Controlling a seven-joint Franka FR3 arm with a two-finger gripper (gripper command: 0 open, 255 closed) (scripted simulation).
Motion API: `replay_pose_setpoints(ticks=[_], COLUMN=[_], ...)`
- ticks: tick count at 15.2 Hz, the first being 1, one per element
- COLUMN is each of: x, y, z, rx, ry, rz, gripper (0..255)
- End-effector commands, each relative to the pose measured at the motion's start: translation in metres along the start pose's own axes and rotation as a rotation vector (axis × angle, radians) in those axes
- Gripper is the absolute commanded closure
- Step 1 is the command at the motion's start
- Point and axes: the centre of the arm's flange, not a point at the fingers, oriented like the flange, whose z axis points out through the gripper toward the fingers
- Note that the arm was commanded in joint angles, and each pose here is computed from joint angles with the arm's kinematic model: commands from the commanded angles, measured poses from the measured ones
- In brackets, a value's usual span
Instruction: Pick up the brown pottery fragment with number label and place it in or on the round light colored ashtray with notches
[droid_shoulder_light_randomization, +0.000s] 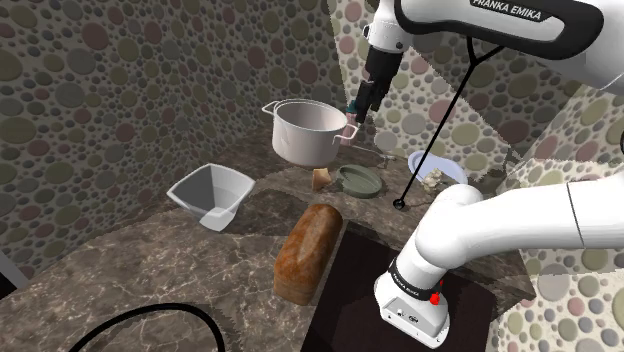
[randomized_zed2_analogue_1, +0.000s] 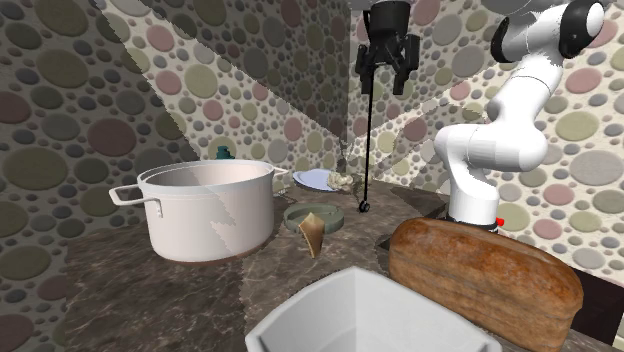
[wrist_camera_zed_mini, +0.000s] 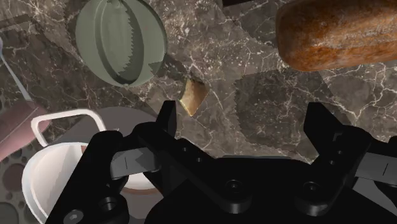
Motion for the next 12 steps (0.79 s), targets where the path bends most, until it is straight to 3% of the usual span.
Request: replay_pose_setpoints(ticks=[1,12], x=[0.0,0.04], y=[0.0,0.095], z=[0.0,0.13], rx=[0.0,0.23], ry=[0.0,0.005], rz=[0.0,-0.092], gripper=[0,0])
